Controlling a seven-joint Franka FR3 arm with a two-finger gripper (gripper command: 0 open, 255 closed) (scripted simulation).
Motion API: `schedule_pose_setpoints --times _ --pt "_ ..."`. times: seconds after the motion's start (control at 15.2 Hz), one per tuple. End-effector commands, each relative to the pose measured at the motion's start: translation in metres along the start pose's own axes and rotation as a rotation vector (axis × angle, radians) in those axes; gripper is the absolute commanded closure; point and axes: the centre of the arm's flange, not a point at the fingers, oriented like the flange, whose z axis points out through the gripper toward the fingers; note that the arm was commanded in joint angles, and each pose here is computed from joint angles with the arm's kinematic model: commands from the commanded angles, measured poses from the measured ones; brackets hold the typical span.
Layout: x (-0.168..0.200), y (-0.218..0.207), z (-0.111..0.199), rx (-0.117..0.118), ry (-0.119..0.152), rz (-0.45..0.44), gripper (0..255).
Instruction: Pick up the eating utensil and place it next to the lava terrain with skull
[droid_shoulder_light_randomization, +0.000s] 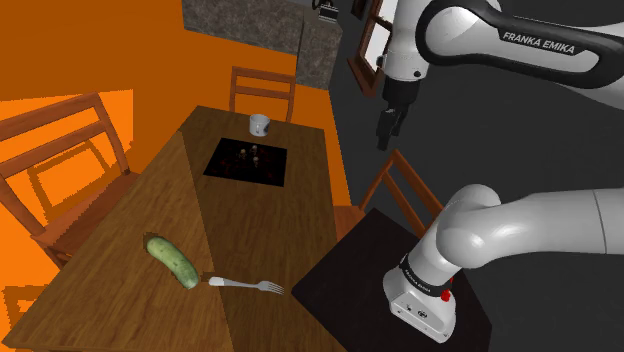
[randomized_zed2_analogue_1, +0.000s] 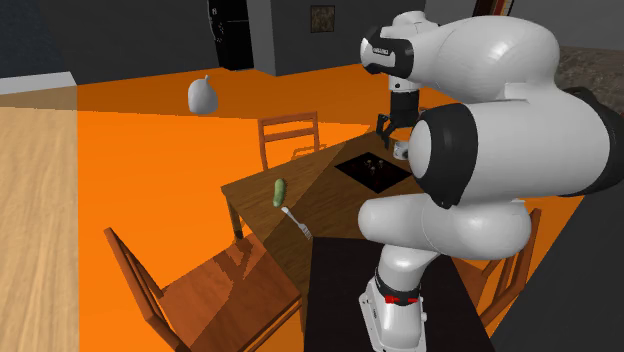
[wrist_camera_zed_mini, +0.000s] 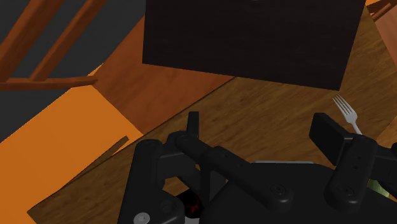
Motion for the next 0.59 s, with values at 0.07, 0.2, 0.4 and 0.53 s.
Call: schedule_pose_setpoints --times 0.07,0.2,0.4,0.53 --pt "0.005 -0.007 0.009 0.004 0.002 -0.007 0" --pt "0.015 -0.022 0.028 0.011 0.005 -0.020 0" --pt "0.030 -0.044 0.055 0.023 0.010 -0.040 0" --pt "0.040 -0.059 0.073 0.030 0.013 -0.054 0"
